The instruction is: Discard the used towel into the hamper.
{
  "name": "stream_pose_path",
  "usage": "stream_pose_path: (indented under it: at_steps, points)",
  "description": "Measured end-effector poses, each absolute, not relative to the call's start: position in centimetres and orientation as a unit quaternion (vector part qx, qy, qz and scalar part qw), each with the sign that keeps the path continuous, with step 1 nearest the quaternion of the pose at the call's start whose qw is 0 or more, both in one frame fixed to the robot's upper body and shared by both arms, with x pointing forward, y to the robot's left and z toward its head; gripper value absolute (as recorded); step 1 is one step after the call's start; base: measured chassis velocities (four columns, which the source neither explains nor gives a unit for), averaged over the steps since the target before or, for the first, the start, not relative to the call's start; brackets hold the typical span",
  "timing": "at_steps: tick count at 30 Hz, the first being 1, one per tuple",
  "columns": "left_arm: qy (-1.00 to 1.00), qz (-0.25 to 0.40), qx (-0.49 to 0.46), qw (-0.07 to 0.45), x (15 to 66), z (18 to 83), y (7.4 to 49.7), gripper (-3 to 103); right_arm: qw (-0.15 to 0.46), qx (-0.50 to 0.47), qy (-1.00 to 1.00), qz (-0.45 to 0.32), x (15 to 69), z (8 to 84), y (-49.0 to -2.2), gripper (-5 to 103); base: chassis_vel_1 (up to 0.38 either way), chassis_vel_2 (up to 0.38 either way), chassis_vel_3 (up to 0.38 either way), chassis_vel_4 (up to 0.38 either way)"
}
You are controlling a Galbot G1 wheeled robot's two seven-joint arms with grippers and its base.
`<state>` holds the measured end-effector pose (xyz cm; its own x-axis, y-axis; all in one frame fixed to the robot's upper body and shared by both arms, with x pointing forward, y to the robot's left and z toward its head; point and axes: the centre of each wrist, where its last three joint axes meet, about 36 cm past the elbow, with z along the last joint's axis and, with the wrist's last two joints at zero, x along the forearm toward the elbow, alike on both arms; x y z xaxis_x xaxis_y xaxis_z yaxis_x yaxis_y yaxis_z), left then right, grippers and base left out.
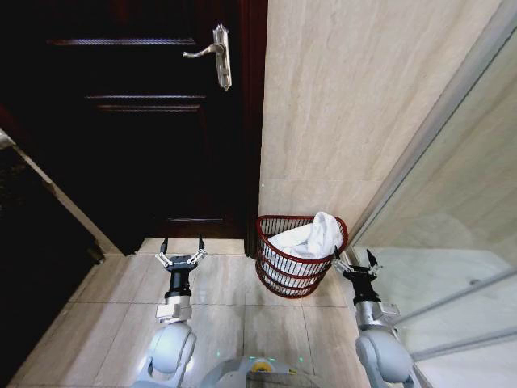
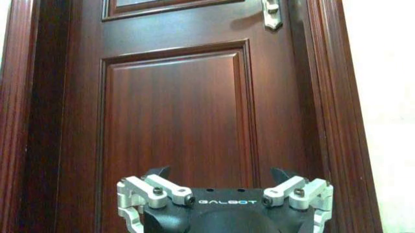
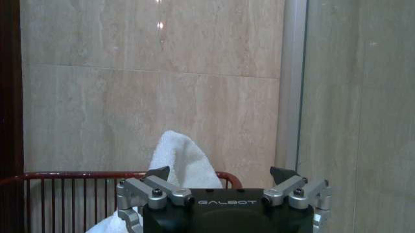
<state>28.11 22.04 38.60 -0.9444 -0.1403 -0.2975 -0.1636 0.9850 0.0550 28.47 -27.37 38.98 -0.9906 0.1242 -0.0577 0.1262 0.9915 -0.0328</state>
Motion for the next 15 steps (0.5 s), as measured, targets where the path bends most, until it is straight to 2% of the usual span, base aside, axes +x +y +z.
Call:
stream_pose_path:
  at_steps: [15]
  points:
    - [0.985, 0.041, -0.081, 0.144, 27.62, 38.67, 22.25, 100, 0.030, 0.063, 0.997, -0.018, 28.26, 38.92, -27.44, 100, 0.000, 0.000, 0.000, 0.000]
